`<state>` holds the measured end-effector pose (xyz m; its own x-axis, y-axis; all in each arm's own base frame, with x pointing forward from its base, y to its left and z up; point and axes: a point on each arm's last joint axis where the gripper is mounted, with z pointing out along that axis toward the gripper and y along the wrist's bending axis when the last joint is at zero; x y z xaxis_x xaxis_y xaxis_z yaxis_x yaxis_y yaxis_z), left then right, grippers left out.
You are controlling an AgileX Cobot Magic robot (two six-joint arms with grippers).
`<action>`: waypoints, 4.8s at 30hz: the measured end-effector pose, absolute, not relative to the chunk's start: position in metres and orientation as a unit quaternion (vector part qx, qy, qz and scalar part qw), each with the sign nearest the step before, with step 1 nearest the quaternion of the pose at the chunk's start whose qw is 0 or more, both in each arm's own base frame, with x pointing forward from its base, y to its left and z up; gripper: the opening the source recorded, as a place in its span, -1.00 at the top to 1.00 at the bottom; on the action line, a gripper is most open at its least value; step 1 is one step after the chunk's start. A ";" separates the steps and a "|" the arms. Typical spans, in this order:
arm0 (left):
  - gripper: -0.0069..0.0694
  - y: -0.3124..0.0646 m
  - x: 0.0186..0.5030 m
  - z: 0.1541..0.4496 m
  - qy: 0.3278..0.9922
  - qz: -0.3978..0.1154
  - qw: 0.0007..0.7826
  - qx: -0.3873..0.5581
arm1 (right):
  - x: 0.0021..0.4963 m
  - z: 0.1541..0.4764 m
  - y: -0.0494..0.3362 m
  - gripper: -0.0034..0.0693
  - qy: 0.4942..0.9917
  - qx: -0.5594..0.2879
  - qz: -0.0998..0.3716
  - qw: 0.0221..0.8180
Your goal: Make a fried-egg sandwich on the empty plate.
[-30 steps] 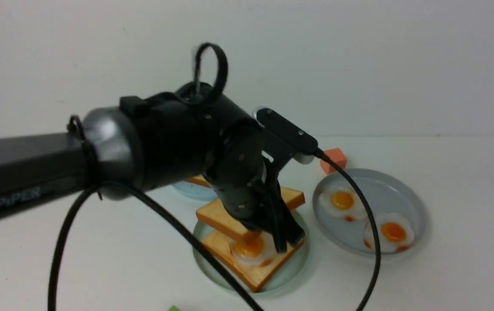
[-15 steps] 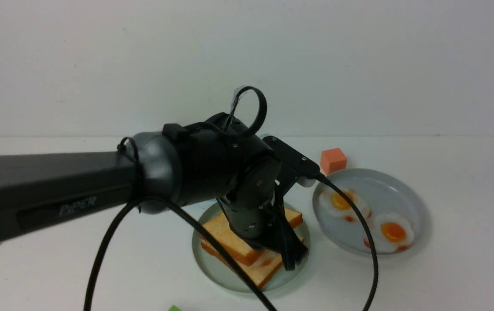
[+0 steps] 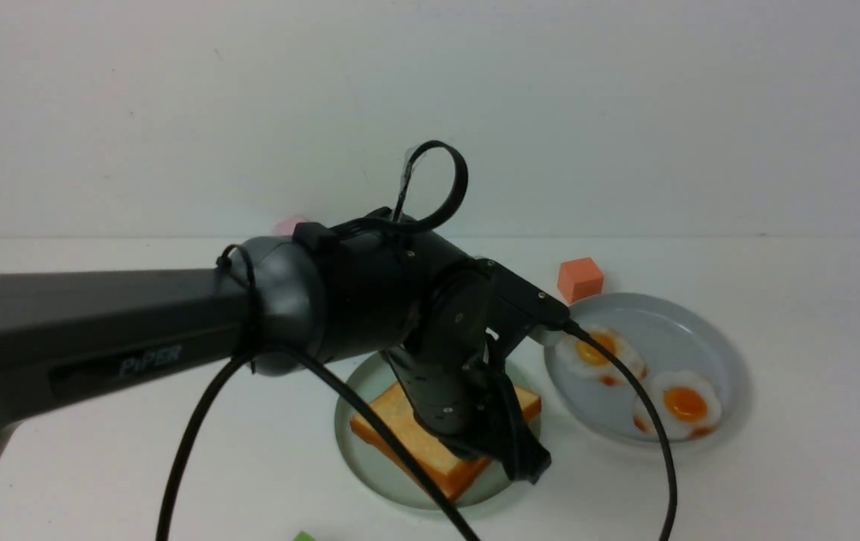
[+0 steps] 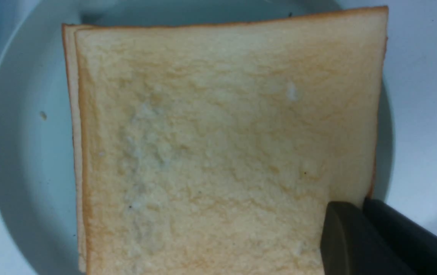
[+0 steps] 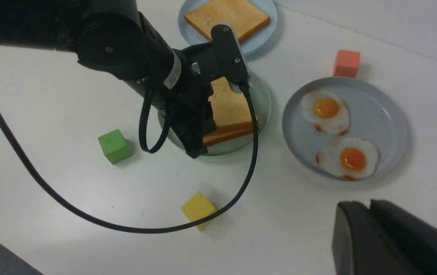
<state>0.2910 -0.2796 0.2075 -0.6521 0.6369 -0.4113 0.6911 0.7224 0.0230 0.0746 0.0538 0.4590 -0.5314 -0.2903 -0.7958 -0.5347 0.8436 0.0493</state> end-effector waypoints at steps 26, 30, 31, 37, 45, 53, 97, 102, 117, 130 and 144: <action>0.85 -0.151 0.151 0.421 0.801 -0.225 0.466 0.301 | 0.075 0.459 0.054 0.65 0.863 -0.239 0.145 0.421; 0.85 -0.099 0.097 0.405 0.753 -0.262 0.535 0.278 | 0.073 0.459 0.055 0.63 0.863 -0.241 0.155 0.417; 0.85 -0.091 0.089 0.394 0.741 -0.268 0.551 0.273 | 0.073 0.459 0.056 0.63 0.863 -0.241 0.157 0.416; 0.85 -0.046 0.046 0.329 0.640 -0.318 0.663 0.224 | 0.072 0.459 0.057 0.62 0.863 -0.243 0.169 0.411; 0.85 -0.038 0.038 0.267 0.642 -0.338 0.658 0.202 | 0.072 0.459 0.057 0.60 0.863 -0.243 0.170 0.410; 0.85 -0.041 0.041 0.247 0.667 -0.327 0.636 0.210 | 0.071 0.459 0.056 0.57 0.864 -0.235 0.173 0.411; 0.82 -0.041 0.041 0.240 0.690 -0.318 0.612 0.218 | 0.052 0.173 0.004 0.93 0.805 0.038 0.051 0.589; 0.82 -0.041 0.041 0.240 0.690 -0.318 0.612 0.218 | 0.052 0.173 0.004 0.92 0.806 0.038 0.051 0.589; 0.85 -0.025 0.047 0.246 0.680 -0.225 0.689 0.110 | 0.052 0.173 0.004 0.90 0.806 0.038 0.051 0.589; 0.85 -0.004 0.052 0.169 0.806 -0.100 0.577 -0.085 | 0.052 0.173 0.004 0.86 0.806 0.038 0.051 0.588; 0.85 -0.004 0.052 0.168 0.806 -0.101 0.577 -0.087 | 0.052 0.173 0.004 0.81 0.806 0.038 0.051 0.588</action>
<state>0.0521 -0.0044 0.1684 -0.3200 -0.2557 -0.9123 -0.0234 0.9647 -0.2622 0.0520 0.0040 0.1731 -0.3052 0.1215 -0.9445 0.0017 0.9919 0.1271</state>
